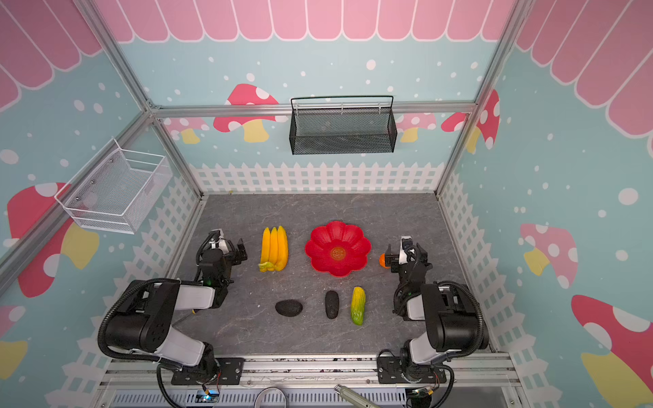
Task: Place and organize the fake fruits in the fruit bowl
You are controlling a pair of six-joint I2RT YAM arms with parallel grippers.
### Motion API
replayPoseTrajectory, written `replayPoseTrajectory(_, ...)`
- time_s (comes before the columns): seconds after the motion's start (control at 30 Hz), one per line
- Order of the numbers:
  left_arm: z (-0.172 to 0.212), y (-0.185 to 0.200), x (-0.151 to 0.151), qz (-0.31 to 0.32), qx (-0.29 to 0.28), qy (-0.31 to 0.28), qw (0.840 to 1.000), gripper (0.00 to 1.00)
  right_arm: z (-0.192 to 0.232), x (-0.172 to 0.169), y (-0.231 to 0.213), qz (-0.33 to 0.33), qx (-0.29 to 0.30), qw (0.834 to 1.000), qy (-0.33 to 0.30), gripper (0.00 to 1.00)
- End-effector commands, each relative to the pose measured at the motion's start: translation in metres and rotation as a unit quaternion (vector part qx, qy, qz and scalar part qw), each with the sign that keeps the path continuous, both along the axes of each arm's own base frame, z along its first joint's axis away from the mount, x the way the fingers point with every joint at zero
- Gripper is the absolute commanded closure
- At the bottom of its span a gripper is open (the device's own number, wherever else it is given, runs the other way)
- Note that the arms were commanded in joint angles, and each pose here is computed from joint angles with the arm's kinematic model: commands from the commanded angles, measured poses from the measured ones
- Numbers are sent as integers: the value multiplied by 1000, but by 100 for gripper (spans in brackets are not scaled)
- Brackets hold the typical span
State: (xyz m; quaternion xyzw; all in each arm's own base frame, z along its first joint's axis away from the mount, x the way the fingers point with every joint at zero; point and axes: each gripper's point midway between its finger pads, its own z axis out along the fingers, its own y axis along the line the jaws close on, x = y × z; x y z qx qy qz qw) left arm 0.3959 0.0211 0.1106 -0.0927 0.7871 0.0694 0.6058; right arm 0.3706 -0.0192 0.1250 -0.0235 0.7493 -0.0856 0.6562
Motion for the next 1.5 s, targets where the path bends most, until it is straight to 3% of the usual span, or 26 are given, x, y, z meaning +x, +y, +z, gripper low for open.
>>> replayPoseTrajectory(0.0, 7, 1, 4, -3, -3, -8, 1000, 0, 8, 1, 3, 7, -5, 1000, -14, 2)
replayPoseTrajectory(0.63, 7, 0, 4, -5, -2, -9, 1000, 1, 11, -1, 3, 5, -5, 1000, -22, 1)
replayPoseTrajectory(0.77, 40, -18, -11, -3, 50, -39, 998, 0, 45, -21, 1, -30, -12, 998, -57, 0)
replayPoseTrajectory(0.87, 83, -53, -18, -39, 94, -23, 995, 2, 75, -26, 32, 31, 2, 998, -62, 0)
replayPoseTrajectory(0.97, 116, -96, -26, -120, 126, 39, 984, 4, 94, -29, 112, 180, -1, 983, -36, 1)
replayPoseTrajectory(1.0, 119, -114, -33, -178, 137, 81, 971, 8, 94, -37, 147, 245, -5, 969, -19, 1)
replayPoseTrajectory(1.03, 118, -143, -49, -265, 153, 125, 944, 14, 92, -48, 180, 307, -11, 952, -5, 1)
replayPoseTrajectory(1.1, 118, -161, -82, -352, 195, 197, 894, 16, 89, -75, 232, 402, -30, 915, 13, 1)
replayPoseTrajectory(1.2, 117, -150, -117, -411, 280, 236, 835, 18, 89, -111, 281, 494, -61, 867, 20, 2)
replayPoseTrajectory(1.3, 93, -152, -151, -497, 335, 246, 761, 21, 89, -135, 301, 562, -47, 825, 26, 2)
replayPoseTrajectory(1.33, 86, -155, -157, -519, 344, 243, 744, 23, 88, -144, 306, 584, -41, 810, 22, 2)
replayPoseTrajectory(1.4, 75, -158, -161, -544, 349, 235, 726, 26, 86, -160, 312, 625, -34, 780, 10, 2)
replayPoseTrajectory(1.47, 64, -160, -159, -558, 357, 243, 709, 30, 84, -168, 313, 640, -33, 768, 1, 2)
